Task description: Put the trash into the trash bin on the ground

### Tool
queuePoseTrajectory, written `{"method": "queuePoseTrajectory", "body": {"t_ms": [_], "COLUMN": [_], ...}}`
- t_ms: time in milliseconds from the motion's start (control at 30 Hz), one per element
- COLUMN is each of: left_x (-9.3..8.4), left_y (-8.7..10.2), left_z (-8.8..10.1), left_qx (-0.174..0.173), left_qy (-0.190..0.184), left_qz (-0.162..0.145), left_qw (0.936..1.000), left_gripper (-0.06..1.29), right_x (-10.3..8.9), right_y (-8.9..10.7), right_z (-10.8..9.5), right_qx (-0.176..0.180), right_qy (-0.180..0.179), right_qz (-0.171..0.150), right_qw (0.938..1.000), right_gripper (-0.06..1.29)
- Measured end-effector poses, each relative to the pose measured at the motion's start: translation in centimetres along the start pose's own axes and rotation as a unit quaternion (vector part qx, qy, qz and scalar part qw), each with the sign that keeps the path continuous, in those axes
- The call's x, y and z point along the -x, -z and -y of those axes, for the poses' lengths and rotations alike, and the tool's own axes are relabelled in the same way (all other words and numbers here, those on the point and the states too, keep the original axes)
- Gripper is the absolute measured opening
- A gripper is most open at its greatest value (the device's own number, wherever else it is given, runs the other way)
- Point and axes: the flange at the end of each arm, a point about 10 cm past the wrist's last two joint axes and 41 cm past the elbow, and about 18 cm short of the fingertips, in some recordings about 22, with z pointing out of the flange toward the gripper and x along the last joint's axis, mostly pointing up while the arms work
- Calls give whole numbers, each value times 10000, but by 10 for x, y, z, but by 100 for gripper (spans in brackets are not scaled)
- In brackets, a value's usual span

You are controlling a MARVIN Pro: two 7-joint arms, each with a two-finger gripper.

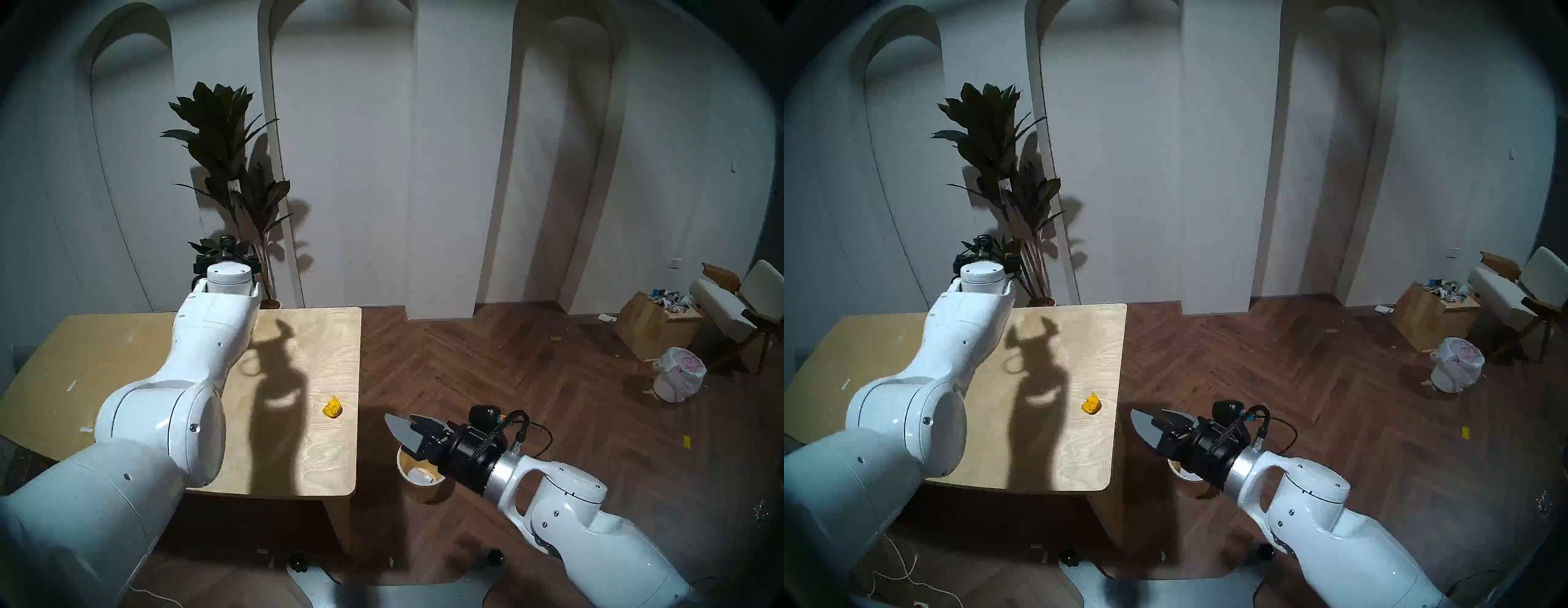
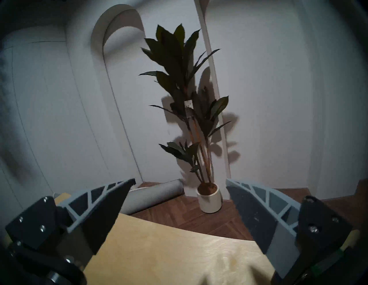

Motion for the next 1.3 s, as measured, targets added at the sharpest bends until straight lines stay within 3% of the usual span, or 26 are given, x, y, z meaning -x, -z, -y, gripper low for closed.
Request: {"method": "queuePoseTrajectory", "body": {"t_ms": [333, 567, 1067, 1300], "left_x": [-2, -5, -10, -1], "left_y": [-6, -7, -3, 2], "left_z": [48, 69, 100, 105], "left_qx": [-499, -719, -1033, -1071], "left_qy": [60, 97, 162, 125], "left_qz": [-117, -205, -402, -407], "left_qw": [9987, 9971, 9937, 9933], "left_gripper": [123, 123, 123, 123], "right_x": [5, 6, 9, 13], "right_y": [-9, -17, -35, -42], "right_z": [2, 4, 10, 9], "right_qx": [205, 333, 575, 756], "right_qy": [286, 490, 886, 1105], "right_qz": [226, 331, 533, 656], "right_qw": [9991, 9977, 9930, 9888], "right_gripper": [122, 122, 122, 122]}}
